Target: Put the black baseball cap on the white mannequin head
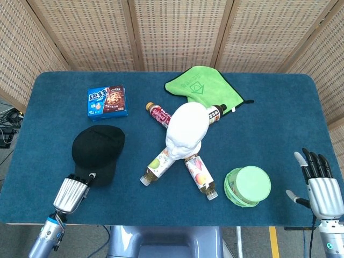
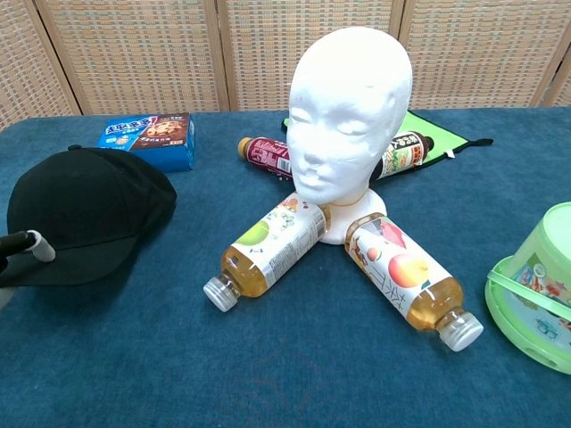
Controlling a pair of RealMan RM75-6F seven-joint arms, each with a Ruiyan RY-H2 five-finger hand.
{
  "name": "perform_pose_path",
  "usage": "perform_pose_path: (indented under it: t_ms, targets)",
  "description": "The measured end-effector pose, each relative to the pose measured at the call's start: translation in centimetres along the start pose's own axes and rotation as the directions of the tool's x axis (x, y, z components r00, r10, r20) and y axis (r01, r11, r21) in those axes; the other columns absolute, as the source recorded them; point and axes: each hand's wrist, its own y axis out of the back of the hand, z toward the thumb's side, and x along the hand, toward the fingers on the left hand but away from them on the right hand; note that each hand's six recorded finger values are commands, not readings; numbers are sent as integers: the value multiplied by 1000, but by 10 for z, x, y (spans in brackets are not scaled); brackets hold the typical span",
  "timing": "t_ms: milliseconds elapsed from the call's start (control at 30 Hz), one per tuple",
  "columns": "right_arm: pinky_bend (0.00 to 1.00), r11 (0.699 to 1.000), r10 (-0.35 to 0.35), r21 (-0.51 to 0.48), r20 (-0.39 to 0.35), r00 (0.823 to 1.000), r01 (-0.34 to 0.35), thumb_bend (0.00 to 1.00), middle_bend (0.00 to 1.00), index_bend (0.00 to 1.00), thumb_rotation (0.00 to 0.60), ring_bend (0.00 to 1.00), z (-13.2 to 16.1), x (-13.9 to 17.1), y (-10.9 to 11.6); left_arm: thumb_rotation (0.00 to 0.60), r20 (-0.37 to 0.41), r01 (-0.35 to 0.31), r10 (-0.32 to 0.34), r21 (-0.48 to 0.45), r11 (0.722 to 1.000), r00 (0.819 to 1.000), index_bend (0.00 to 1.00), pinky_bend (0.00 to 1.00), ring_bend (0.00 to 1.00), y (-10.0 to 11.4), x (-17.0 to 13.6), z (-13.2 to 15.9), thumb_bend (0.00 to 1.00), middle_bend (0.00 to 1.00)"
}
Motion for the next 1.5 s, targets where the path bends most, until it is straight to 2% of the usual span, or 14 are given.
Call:
perform_pose_path:
  t_ms: [233, 367, 467, 600, 767, 900, 1267, 1500]
  targets:
    - [0, 1000, 3, 0, 4, 1000, -3, 27, 0, 0, 600, 0, -2, 1, -2, 600, 23, -54, 51, 122, 991, 998, 817, 700, 813, 7, 3, -1, 731, 761]
    - [0, 1000, 3, -2, 3, 1000, -3, 28, 0, 0, 600, 0, -1, 1, -1, 600, 44, -100, 92, 214, 972, 995, 829, 700, 813, 16, 6, -4, 705, 761]
    - [0, 1000, 5, 0, 4, 1000, -5, 27, 0, 0, 600, 0, -2, 0, -2, 600, 70, -138, 122, 303, 943, 990, 836, 700, 813, 22, 8, -7, 698, 761]
    - [0, 1000, -3, -3, 4, 1000, 3, 28, 0, 0, 600, 0, -2, -1, -1, 600, 106, -194, 165, 421, 886, 981, 845, 700, 813, 33, 11, -15, 700, 761]
    - [0, 1000, -5, -6, 6, 1000, 5, 27, 0, 0, 600, 0, -3, 0, 1, 600, 130, -242, 204, 488, 838, 970, 850, 699, 813, 47, 11, -26, 699, 761]
    - [0, 1000, -8, -8, 3, 1000, 8, 28, 0, 0, 600, 0, -3, -1, -1, 600, 166, -287, 234, 558, 779, 958, 858, 696, 813, 59, 11, -31, 686, 755]
    - [0, 1000, -17, -8, -1, 1000, 17, 27, 0, 0, 600, 0, -1, -2, -1, 600, 281, -393, 275, 640, 661, 920, 909, 695, 813, 93, 10, -44, 681, 744]
    - [0, 1000, -19, -4, -1, 1000, 19, 28, 0, 0, 600, 0, -1, -1, 1, 600, 299, -423, 300, 665, 615, 906, 909, 695, 813, 113, 15, -54, 677, 744]
